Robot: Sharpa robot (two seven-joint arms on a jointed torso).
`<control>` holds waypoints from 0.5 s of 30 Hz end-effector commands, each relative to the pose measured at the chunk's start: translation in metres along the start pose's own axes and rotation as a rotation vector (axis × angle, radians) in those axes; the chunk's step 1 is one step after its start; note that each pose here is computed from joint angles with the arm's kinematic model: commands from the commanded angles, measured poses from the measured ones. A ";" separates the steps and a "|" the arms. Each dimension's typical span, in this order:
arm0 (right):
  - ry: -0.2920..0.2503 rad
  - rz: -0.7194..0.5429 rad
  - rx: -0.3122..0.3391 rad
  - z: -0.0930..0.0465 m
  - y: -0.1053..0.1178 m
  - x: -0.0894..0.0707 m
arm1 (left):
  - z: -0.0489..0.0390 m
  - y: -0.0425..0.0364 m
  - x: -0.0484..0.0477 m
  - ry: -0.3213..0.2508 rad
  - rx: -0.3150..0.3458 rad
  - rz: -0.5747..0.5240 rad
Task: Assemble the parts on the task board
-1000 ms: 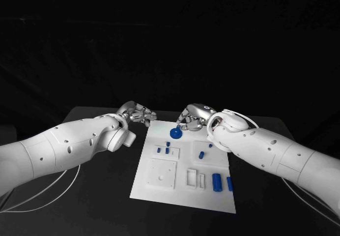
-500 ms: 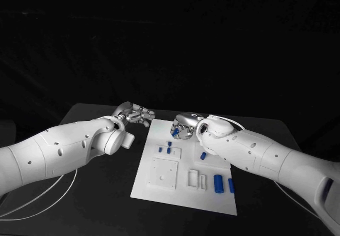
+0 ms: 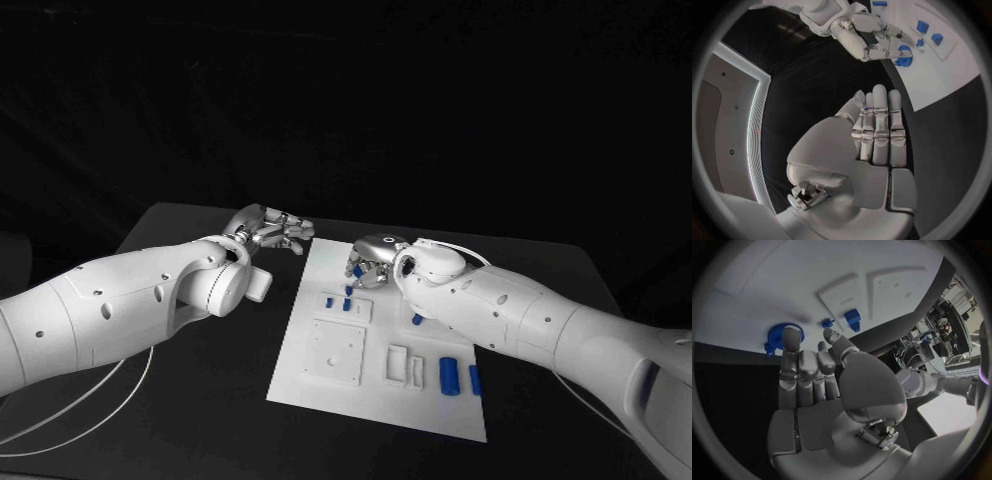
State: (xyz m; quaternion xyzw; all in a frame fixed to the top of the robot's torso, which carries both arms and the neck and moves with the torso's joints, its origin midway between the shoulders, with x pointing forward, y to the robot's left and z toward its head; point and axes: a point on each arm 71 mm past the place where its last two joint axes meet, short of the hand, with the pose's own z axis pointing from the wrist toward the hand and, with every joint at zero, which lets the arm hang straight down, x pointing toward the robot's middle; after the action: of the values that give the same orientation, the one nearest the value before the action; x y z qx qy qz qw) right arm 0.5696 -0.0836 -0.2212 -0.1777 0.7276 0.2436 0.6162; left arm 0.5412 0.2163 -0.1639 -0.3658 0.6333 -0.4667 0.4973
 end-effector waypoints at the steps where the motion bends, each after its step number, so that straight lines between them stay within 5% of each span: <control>1: 0.018 -0.034 0.019 0.000 -0.001 0.001 | -0.0006 -0.0041 -0.0007 -0.015 0.016 -0.023; 15: 0.040 -0.045 0.015 0.002 0.000 0.004 | -0.0015 -0.0071 -0.0021 -0.016 0.015 -0.028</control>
State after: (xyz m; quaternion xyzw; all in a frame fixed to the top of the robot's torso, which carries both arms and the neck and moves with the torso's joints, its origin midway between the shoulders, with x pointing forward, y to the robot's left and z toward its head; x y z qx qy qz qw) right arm 0.5707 -0.0832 -0.2233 -0.1843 0.7314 0.2274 0.6160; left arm 0.5403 0.2174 -0.1588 -0.3728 0.6268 -0.4706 0.4966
